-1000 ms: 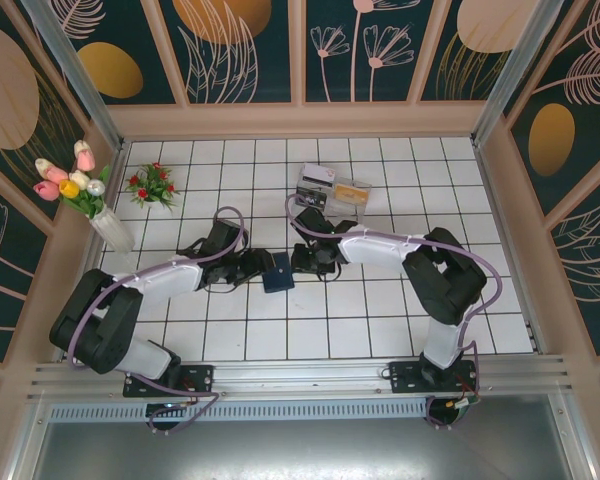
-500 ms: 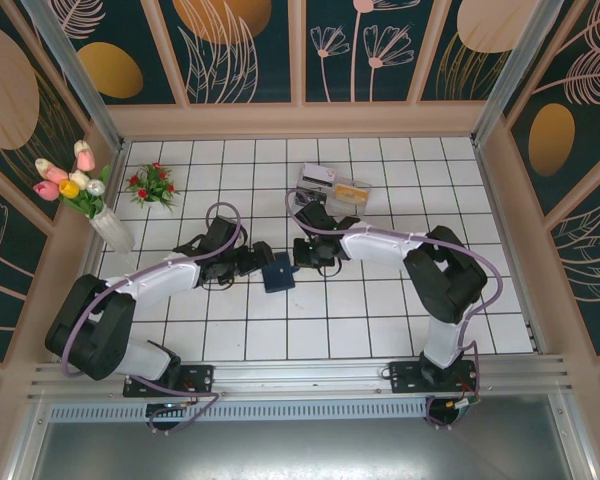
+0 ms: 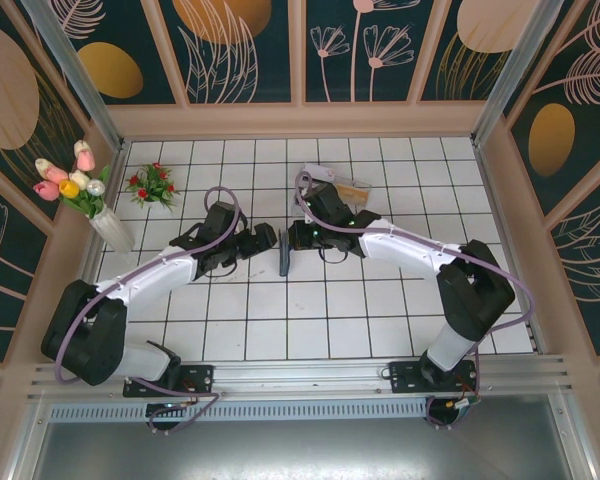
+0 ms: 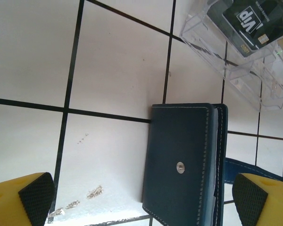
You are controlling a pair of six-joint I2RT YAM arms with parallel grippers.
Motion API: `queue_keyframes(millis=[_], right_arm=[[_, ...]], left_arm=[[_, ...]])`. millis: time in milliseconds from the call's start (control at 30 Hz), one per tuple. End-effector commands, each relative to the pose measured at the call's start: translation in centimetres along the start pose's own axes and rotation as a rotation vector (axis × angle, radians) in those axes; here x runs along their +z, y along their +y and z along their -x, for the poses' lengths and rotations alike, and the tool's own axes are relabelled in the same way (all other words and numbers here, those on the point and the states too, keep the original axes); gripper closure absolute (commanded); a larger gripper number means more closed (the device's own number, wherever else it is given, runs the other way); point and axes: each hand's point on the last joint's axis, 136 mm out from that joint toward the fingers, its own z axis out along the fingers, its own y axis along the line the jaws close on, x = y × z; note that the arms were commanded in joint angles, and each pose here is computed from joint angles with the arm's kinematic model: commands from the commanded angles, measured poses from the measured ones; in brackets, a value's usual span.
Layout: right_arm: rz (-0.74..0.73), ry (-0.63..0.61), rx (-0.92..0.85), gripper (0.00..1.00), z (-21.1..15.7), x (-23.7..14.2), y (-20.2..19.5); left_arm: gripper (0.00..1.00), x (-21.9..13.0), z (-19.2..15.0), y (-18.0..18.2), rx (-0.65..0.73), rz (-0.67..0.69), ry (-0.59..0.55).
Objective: Take the credit cards out of the card holder
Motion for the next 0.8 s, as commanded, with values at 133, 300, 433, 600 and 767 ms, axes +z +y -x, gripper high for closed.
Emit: queue_keyframes(millis=[133,300,433,600,767], right_arm=[[0.059,-0.019,-0.005,0.89,0.3,-0.1,0.8],[0.025,-0.012,0.022,0.89,0.3,0.6,0.0],[-0.06,-0.001,0.061,0.9,-0.2,0.9,-2.1],[-0.166,0.007,0.121,0.9,-1.1,0.7,-5.3],[-0.228,0.015,0.151,0.9,-1.7,0.5,-7.2]], left_arm=[[0.02,-0.7,1.1,0.3,-0.01,0.008,-0.066],[0.02,-0.6,0.9,0.6,-0.008,0.013,-0.067],[0.04,-0.3,0.4,0.7,-0.004,0.004,-0.049],[0.08,0.4,0.0,0.7,0.009,-0.002,-0.023],[0.2,1.0,-0.5,-0.6,0.023,-0.071,0.013]])
